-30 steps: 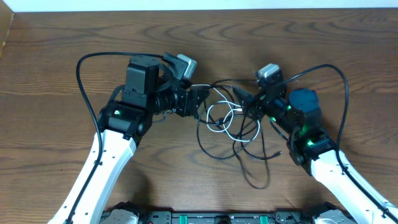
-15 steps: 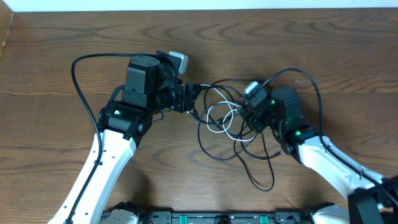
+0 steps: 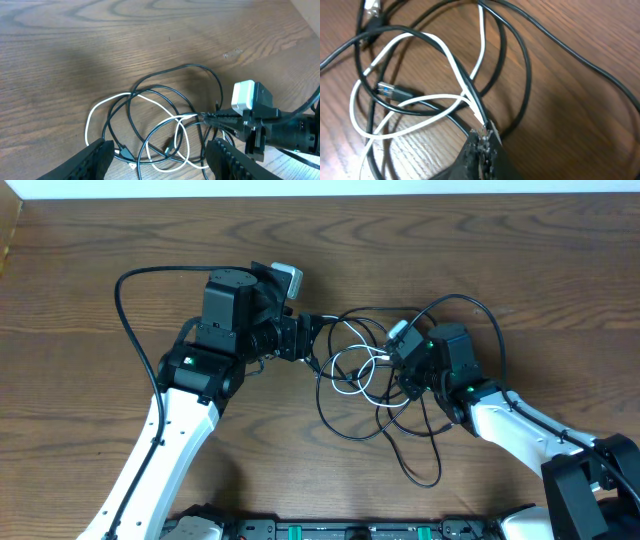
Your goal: Untangle cables
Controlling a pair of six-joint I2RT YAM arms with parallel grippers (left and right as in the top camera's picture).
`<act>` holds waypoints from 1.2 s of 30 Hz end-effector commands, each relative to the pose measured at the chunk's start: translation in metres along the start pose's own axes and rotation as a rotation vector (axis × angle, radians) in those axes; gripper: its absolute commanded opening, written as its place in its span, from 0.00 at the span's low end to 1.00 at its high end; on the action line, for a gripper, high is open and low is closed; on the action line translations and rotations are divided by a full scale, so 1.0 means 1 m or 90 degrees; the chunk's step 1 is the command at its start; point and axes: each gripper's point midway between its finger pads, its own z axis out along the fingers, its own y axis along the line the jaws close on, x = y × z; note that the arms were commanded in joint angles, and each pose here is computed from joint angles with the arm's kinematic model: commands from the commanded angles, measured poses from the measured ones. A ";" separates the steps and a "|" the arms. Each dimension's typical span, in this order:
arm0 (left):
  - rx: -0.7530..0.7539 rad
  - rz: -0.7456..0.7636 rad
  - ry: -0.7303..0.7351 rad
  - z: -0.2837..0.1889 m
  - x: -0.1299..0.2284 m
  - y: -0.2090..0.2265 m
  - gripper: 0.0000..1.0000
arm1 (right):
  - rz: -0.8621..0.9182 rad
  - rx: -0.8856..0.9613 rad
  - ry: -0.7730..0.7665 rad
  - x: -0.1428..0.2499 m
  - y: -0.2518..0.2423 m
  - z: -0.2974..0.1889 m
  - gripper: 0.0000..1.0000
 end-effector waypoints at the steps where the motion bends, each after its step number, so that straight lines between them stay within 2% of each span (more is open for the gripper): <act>1: -0.004 -0.003 -0.012 -0.004 -0.009 0.000 0.64 | -0.004 -0.022 -0.006 -0.001 0.004 0.001 0.31; 2: -0.004 -0.003 -0.012 -0.004 -0.008 0.000 0.64 | -0.004 -0.022 -0.006 -0.001 0.004 0.001 0.41; 3: -0.004 -0.003 -0.012 -0.004 -0.009 0.000 0.64 | -0.004 -0.022 -0.005 -0.001 0.004 0.001 0.45; 13: -0.004 -0.003 -0.012 -0.004 -0.009 0.000 0.64 | 0.005 -0.032 0.023 0.016 0.006 0.015 0.44; 15: -0.004 -0.003 -0.012 -0.004 -0.008 0.000 0.64 | 0.006 -0.034 0.026 0.019 0.006 0.021 0.26; 16: -0.004 -0.003 -0.012 -0.004 -0.008 0.000 0.64 | 0.005 -0.032 0.023 0.020 0.005 0.024 0.01; 18: -0.004 -0.003 -0.012 -0.004 -0.008 0.000 0.64 | 0.011 -0.027 0.009 0.014 0.003 0.024 0.01; 19: -0.004 -0.003 -0.012 -0.004 -0.008 0.000 0.64 | 0.023 -0.023 -0.006 0.008 0.001 0.024 0.01; 21: -0.004 -0.003 -0.012 -0.004 -0.008 0.000 0.64 | 0.058 -0.040 -0.093 -0.029 0.002 0.013 0.01; 26: -0.005 -0.005 -0.007 -0.004 -0.007 0.000 0.64 | 0.028 -0.099 -0.236 -0.091 0.018 -0.029 0.01; 30: -0.005 0.013 -0.002 -0.004 -0.005 0.000 0.64 | 0.031 -0.096 -0.328 -0.131 0.021 -0.076 0.01; 36: -0.003 0.026 0.004 -0.004 -0.002 -0.001 0.64 | 0.021 -0.086 -0.443 -0.171 0.028 -0.142 0.01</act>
